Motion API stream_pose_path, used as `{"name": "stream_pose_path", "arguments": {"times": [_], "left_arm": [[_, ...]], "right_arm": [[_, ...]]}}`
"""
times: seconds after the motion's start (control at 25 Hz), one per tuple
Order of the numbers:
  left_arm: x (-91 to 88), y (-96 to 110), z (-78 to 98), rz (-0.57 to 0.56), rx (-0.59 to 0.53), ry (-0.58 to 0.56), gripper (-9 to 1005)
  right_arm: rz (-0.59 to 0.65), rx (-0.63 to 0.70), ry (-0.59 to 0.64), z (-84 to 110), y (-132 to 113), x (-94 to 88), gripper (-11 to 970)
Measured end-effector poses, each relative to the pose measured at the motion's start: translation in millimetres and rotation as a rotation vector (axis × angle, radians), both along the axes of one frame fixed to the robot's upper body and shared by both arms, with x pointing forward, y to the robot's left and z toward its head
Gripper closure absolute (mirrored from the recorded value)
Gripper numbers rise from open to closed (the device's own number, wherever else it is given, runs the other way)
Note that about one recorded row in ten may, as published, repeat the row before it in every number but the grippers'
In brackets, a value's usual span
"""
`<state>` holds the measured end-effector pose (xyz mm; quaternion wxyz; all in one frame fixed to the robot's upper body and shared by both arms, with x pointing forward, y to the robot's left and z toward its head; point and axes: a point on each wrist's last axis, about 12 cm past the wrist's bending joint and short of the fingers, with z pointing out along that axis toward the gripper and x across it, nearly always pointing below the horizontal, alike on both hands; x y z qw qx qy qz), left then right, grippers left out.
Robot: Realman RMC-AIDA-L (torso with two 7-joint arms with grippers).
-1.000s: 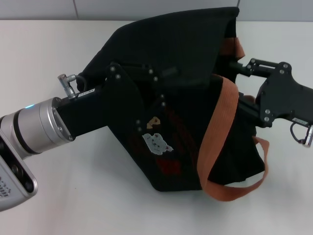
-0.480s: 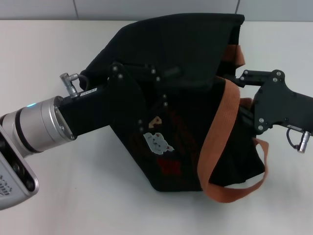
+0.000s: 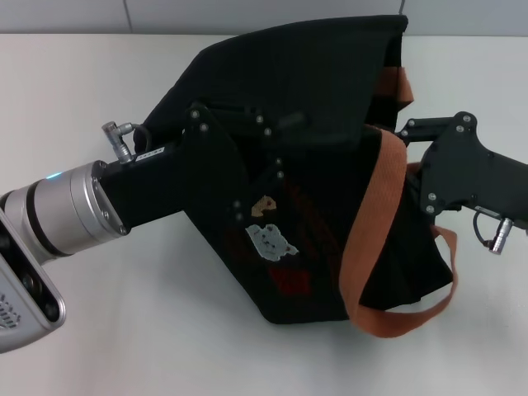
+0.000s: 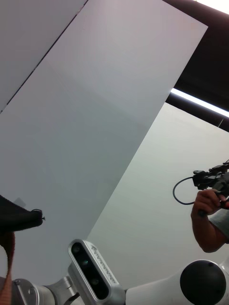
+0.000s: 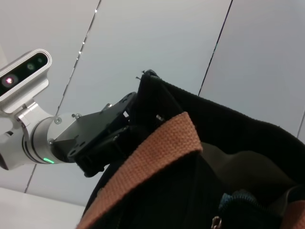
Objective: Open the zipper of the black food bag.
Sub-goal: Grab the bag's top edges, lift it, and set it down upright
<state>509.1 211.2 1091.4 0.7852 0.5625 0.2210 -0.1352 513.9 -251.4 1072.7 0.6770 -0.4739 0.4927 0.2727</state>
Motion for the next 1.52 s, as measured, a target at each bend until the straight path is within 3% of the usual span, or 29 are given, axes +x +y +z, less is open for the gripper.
{"name": "stream_pose_path", "arguments": {"times": [0.56, 0.76, 1.0, 1.12, 1.52], "left_arm": [[1.0, -1, 0.9, -0.003, 0.0, -0.003, 900], [1.5, -1, 1.3, -0.005, 0.0, -0.005, 900], [2.1, -3, 1.5, -0.012, 0.004, 0.0, 900], [2.4, -3, 1.4, -0.015, 0.005, 0.006, 900], [2.4, -3, 1.5, -0.015, 0.005, 0.006, 900]], "right_arm": [[-0.018, 0.01, -0.041, 0.2, 0, -1.3, 841], [-0.008, -0.015, -0.107, -4.6, 3, -8.0, 840], [-0.032, -0.004, -0.146, -8.8, 4, -14.1, 800], [-0.05, -0.008, -0.182, -11.0, 5, -16.8, 677], [-0.11, -0.014, -0.27, -12.2, 4, -19.2, 679]]}}
